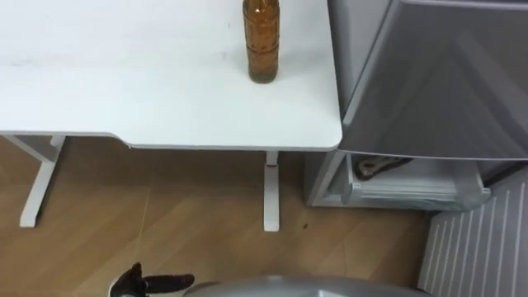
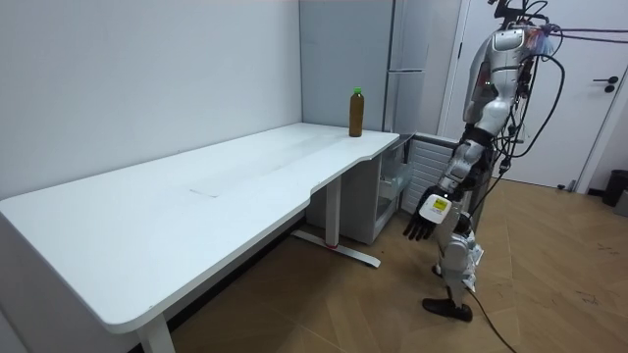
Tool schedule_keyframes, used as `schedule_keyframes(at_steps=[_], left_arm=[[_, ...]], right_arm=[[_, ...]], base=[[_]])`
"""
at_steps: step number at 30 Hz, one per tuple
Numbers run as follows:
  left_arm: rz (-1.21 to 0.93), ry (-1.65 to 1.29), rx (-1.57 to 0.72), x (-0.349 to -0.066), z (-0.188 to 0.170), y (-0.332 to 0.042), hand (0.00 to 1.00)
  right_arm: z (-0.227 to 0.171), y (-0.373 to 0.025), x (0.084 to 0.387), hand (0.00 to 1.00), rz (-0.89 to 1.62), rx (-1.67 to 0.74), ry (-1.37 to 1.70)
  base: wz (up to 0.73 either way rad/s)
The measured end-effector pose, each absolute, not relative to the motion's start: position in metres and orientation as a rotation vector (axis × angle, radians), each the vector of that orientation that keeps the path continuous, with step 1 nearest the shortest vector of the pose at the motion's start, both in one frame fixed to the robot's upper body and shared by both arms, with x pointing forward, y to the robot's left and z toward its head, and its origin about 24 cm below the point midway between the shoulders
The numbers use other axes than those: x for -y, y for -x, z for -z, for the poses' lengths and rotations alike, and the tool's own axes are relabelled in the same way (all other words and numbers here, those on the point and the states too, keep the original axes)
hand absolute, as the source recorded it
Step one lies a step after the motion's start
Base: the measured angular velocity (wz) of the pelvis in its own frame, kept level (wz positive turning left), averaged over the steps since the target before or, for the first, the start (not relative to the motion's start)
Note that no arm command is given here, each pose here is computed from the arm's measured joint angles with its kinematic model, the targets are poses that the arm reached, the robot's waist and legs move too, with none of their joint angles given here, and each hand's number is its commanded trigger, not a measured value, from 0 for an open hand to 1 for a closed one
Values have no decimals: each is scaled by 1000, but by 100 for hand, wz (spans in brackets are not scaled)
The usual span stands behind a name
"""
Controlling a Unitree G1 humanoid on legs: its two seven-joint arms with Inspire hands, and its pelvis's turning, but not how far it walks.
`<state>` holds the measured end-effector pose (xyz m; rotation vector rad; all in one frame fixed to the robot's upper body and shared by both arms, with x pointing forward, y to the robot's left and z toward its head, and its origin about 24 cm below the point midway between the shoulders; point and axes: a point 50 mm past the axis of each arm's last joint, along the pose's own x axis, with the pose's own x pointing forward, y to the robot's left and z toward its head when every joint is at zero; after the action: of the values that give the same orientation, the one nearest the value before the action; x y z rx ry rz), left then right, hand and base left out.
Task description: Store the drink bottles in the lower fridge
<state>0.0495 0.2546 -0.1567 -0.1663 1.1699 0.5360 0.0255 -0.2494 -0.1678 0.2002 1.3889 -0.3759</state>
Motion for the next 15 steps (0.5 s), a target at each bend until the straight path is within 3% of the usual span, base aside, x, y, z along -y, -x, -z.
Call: schedule_keyframes(at_steps=[9,15], left_arm=[[-894,384,-899,-277,134,-85,0],[-1066,428,-638,-299,95,-122,0]], right_arm=[[168,-22,249,0,392,-1392,-164],[168,-20,249,0,402,-1369,-167]], base=[[-3],[-1]])
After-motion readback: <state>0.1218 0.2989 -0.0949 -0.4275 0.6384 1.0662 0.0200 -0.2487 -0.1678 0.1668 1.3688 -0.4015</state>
